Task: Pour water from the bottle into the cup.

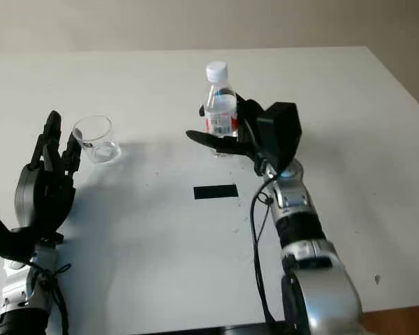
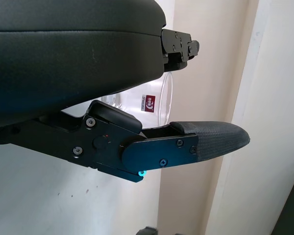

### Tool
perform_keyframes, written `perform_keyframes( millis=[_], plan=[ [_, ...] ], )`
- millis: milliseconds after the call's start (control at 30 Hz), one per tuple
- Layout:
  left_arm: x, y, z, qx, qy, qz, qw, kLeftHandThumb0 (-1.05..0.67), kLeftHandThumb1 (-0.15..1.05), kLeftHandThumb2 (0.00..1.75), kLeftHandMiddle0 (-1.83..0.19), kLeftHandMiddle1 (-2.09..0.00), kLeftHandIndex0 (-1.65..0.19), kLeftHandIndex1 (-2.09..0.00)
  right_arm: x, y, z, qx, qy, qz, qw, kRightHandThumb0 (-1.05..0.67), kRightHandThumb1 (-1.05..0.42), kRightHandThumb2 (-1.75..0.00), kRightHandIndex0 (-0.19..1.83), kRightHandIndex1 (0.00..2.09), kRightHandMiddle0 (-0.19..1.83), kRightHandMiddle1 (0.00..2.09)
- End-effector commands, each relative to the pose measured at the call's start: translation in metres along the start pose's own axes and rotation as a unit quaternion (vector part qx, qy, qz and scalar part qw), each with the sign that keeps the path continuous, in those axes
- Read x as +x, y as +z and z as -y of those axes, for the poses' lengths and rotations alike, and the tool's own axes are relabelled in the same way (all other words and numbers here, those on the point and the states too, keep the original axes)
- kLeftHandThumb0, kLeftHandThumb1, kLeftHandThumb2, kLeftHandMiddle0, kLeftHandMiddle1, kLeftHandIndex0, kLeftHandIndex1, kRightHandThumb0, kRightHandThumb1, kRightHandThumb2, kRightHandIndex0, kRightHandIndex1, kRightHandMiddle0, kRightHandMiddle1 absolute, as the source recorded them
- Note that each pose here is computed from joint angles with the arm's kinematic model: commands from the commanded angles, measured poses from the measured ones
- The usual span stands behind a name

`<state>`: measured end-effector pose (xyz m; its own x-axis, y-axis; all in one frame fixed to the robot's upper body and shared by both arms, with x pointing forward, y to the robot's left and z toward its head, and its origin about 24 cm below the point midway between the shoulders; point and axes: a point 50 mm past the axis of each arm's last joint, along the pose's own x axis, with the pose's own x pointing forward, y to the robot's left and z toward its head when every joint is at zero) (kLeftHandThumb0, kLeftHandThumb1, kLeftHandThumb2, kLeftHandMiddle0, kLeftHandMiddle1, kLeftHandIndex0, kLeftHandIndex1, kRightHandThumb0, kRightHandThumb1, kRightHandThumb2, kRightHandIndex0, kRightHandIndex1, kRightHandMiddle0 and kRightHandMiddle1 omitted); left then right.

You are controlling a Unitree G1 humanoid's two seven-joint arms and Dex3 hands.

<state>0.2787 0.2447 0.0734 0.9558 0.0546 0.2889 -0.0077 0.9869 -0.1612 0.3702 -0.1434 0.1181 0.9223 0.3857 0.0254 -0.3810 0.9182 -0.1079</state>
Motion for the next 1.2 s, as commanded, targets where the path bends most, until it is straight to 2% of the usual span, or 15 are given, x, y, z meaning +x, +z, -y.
perform_keyframes(
  millis=[0,67,167,267,367,467,600,700,967,1167],
  plan=[
    [-0.006,-0.005,0.000,-0.001,0.002,-0.010,1.000,-0.87,1.05,0.56,-0.01,0.00,0.02,0.00,-0.007,0.005,0.000,0.001,0.004,0.005,1.000,-0.13,-1.05,-0.34,1.19,2.09,0.29,2.09],
    [-0.007,-0.005,0.000,-0.004,0.000,-0.009,1.000,-0.87,1.05,0.55,0.01,0.00,0.03,0.00,-0.012,0.004,-0.003,0.003,0.007,0.000,1.000,-0.14,-1.05,-0.34,1.14,2.09,0.13,2.09],
    [-0.007,-0.006,0.000,-0.005,0.000,-0.010,1.000,-0.87,1.05,0.54,0.01,0.00,0.03,0.00,-0.017,0.001,-0.008,0.025,0.008,-0.007,1.000,-0.13,-1.05,-0.35,1.17,2.09,-0.11,2.09],
    [-0.007,-0.006,0.000,-0.006,-0.001,-0.010,1.000,-0.87,1.05,0.54,0.00,0.00,0.02,0.00,-0.020,-0.002,-0.012,0.057,0.012,-0.015,0.998,-0.13,-1.05,-0.37,1.13,2.09,-0.18,2.09],
    [-0.007,-0.006,0.001,-0.008,-0.001,-0.011,1.000,-0.87,1.05,0.54,0.02,0.00,0.04,0.00,-0.022,-0.007,-0.019,0.087,0.017,-0.024,0.996,-0.13,-1.05,-0.38,0.63,2.09,-0.19,2.09],
    [-0.007,-0.006,0.001,-0.009,0.001,-0.010,1.000,-0.87,1.05,0.53,0.02,0.00,0.04,0.00,-0.024,-0.010,-0.025,0.100,0.022,-0.028,0.994,-0.14,-1.05,-0.39,0.54,2.09,-0.19,2.09],
    [-0.007,-0.006,0.001,-0.008,0.001,-0.011,1.000,-0.87,1.05,0.54,0.02,0.00,0.04,0.00,-0.023,-0.016,-0.030,0.113,0.020,-0.038,0.993,-0.14,-1.05,-0.42,0.69,2.09,-0.19,2.09],
    [-0.008,-0.005,0.001,-0.006,0.001,-0.012,1.000,-0.87,1.05,0.54,0.02,0.00,0.04,0.00,-0.023,-0.019,-0.033,0.115,0.020,-0.045,0.992,-0.14,-1.05,-0.42,0.90,2.09,-0.19,2.09],
    [-0.008,-0.005,0.000,-0.005,0.000,-0.011,1.000,-0.86,1.05,0.55,0.02,0.00,0.05,0.00,-0.023,-0.024,-0.037,0.106,0.018,-0.057,0.993,-0.13,-1.05,-0.41,0.99,2.09,-0.19,2.09],
    [-0.008,-0.004,0.000,-0.004,0.003,-0.012,1.000,-0.86,1.05,0.55,0.03,0.00,0.06,0.00,-0.024,-0.028,-0.038,0.068,0.012,-0.053,0.996,-0.15,-1.05,-0.38,1.14,2.09,-0.19,2.09]
  ],
)
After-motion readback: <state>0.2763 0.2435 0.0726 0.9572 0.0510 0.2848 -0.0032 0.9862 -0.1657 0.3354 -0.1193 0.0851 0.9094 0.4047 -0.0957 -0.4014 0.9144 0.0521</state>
